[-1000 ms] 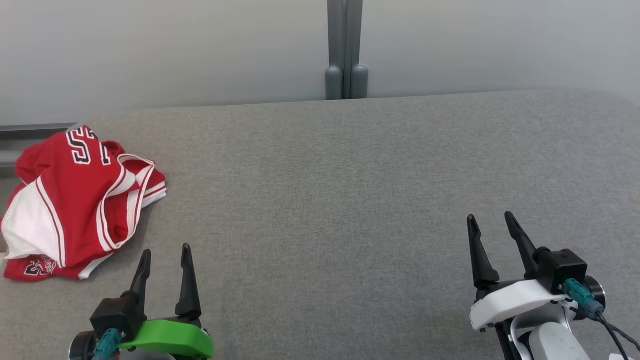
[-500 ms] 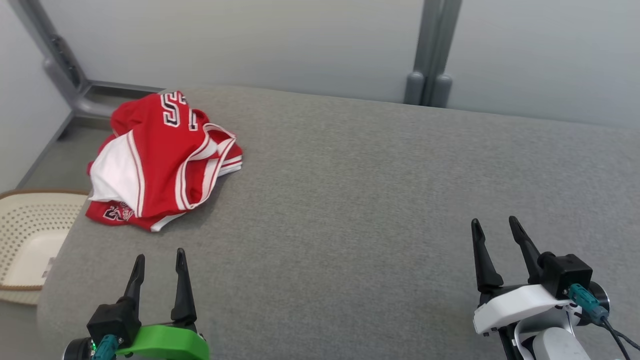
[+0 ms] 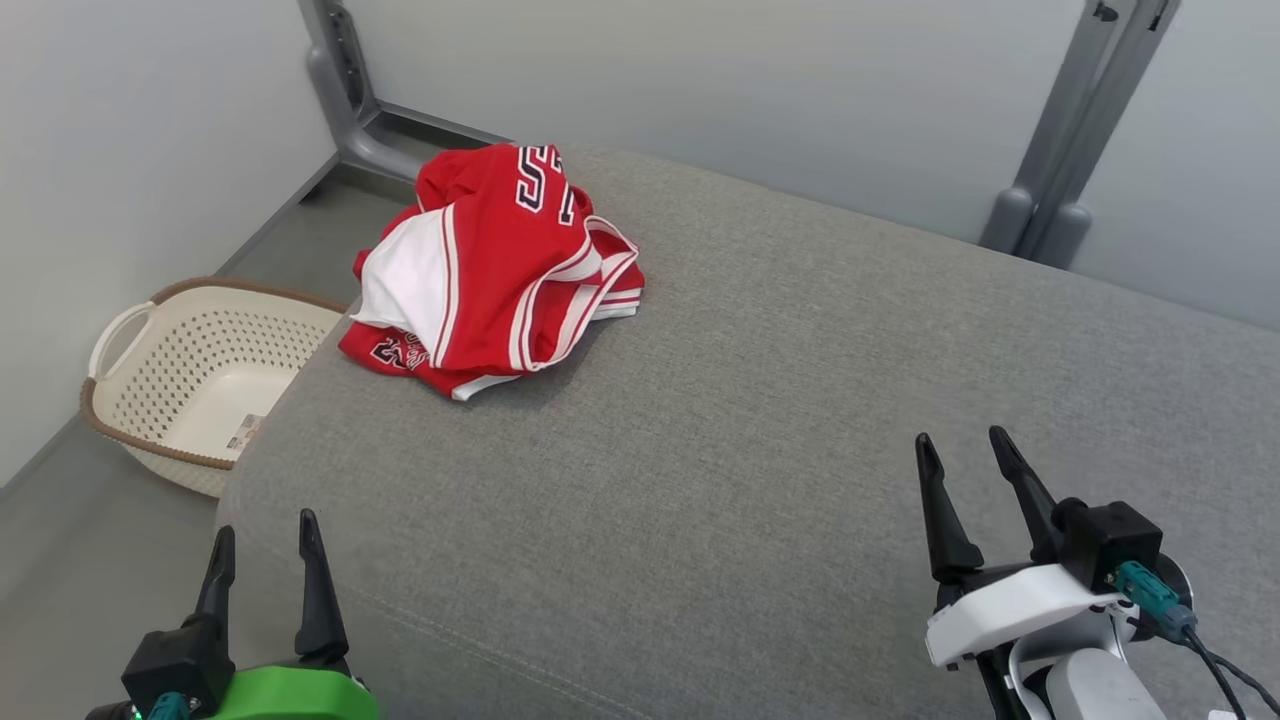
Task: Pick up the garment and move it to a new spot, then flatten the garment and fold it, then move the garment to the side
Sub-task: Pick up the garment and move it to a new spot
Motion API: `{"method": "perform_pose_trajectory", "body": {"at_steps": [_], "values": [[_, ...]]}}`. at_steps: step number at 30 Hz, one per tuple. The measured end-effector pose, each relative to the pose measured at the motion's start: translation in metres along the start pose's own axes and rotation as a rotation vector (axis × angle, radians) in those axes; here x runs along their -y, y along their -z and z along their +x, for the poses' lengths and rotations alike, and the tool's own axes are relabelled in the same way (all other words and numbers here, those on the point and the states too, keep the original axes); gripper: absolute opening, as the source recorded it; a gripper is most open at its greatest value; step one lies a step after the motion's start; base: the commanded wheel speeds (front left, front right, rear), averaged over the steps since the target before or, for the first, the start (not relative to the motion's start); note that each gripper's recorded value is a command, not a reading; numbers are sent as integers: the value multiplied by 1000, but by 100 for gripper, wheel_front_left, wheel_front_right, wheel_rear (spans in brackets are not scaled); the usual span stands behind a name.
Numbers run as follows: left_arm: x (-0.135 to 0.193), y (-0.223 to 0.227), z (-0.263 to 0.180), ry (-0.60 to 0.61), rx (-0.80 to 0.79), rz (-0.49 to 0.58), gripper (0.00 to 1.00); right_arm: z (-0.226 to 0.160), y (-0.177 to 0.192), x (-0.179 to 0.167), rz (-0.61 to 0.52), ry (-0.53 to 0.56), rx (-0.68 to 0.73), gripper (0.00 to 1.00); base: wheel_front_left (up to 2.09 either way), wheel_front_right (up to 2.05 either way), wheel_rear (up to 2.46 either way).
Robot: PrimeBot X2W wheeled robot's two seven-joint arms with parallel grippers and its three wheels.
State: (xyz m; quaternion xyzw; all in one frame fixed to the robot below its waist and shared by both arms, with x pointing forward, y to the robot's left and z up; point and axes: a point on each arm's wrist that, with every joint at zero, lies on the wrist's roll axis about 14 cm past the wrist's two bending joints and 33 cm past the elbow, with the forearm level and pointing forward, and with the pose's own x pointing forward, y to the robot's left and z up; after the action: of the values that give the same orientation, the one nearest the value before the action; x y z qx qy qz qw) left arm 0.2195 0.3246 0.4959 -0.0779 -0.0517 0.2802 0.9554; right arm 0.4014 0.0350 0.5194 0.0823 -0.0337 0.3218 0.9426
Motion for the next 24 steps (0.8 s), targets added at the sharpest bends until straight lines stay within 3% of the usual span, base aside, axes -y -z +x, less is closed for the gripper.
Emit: {"method": "perform_pose_trajectory", "body": {"at_steps": [14,24], "values": [[6,10,-2,28,-33,-5,100,3,4,-5,5,-17,-10,100,0,0,0],[44,10,59,199,-133,67,100,0,9,4,-6,3,-21,100,0,0,0]]}}
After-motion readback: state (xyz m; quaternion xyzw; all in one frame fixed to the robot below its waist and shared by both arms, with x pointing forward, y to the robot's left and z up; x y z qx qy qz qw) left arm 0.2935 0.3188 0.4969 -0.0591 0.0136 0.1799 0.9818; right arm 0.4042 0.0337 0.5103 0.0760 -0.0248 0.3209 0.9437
